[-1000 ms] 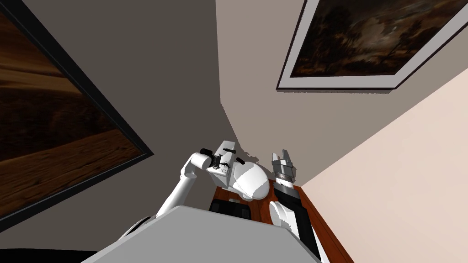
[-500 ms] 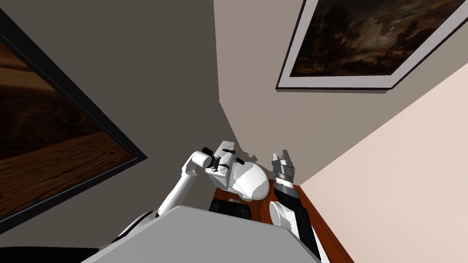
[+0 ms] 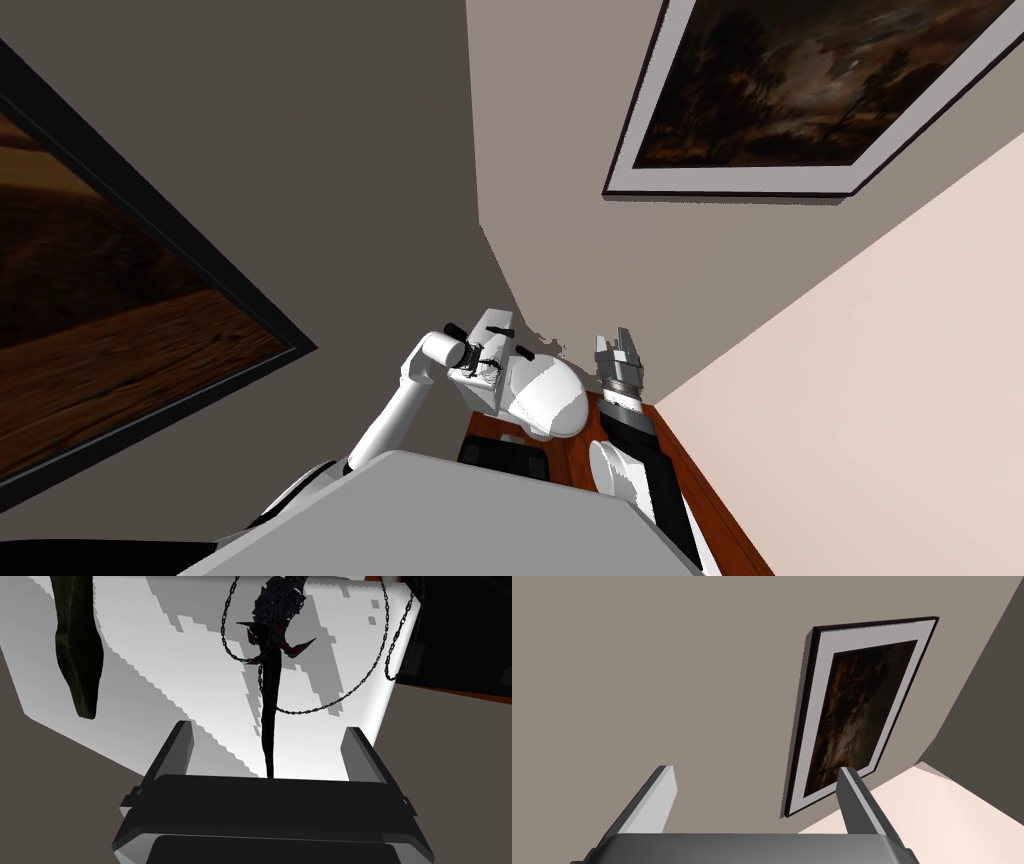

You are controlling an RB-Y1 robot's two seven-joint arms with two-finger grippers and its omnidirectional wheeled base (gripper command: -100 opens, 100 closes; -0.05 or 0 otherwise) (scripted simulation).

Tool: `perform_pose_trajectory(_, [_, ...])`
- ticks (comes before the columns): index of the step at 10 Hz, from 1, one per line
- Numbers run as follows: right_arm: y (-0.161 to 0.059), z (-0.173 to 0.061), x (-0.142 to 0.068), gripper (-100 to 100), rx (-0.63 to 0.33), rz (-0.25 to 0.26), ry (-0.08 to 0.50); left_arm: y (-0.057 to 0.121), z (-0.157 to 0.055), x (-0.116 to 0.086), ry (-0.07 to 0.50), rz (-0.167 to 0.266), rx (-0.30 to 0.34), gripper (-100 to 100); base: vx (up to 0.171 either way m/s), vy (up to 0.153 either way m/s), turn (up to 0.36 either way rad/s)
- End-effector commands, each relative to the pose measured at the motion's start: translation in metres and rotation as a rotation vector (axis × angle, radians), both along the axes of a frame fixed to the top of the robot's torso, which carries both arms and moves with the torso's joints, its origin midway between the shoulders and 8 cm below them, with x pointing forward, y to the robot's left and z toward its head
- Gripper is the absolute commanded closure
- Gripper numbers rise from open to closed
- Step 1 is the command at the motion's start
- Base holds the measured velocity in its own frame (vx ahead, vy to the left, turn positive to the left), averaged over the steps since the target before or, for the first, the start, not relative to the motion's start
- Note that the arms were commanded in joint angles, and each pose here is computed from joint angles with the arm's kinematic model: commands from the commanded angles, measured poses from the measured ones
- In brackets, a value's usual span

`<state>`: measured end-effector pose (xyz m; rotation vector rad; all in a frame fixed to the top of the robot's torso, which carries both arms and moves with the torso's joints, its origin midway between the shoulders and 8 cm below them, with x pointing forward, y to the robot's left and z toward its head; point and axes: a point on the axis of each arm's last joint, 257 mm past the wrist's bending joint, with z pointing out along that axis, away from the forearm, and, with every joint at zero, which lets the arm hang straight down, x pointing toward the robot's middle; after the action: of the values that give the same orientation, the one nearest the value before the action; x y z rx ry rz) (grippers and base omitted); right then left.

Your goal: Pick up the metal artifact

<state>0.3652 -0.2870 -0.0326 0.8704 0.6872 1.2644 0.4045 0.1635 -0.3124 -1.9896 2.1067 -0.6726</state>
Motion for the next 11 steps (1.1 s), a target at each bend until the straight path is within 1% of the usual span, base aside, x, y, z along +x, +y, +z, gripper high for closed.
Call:
perform_pose_trajectory(1, [0.000,0.000,0.000,0,0.000,0.000,0.000,0.001,-0.007,0.004,-0.002,0.003,-0.001,-100,0.003,-0.007,-0.021])
perform_pose_trajectory(2, [0.000,0.000,0.000,0,0.000,0.000,0.000,0.001,-0.012,0.006,-0.002,0.005,0.000,-100,0.003,-0.007,-0.019])
perform_pose_trajectory(3, [0.000,0.000,0.000,0,0.000,0.000,0.000,0.002,-0.009,0.004,0.000,0.004,0.000,-100,0.000,0.000,0.000])
perform_pose_trajectory(4, [0.000,0.000,0.000,0,0.000,0.000,0.000,0.001,-0.009,0.005,-0.002,0.004,-0.001,100,0.000,0.000,0.000])
perform_pose_trajectory(8, [0.000,0.000,0.000,0,0.000,0.000,0.000,0.001,-0.010,0.004,0.000,0.004,-0.001,100,0.000,0.000,0.000])
perform_pose_trajectory(9, [0.000,0.000,0.000,0,0.000,0.000,0.000,0.001,-0.010,0.004,0.001,0.004,-0.001,0,0.000,0.000,0.000])
perform_pose_trajectory(10, [0.000,0.000,0.000,0,0.000,0.000,0.000,0.001,-0.003,0.002,-0.002,0.001,0.000,100,-0.002,0.004,0.030])
perform_pose_trajectory(11, [0.000,0.000,0.000,0,0.000,0.000,0.000,0.001,0.001,0.000,-0.002,-0.001,0.000,100,-0.002,0.008,0.031])
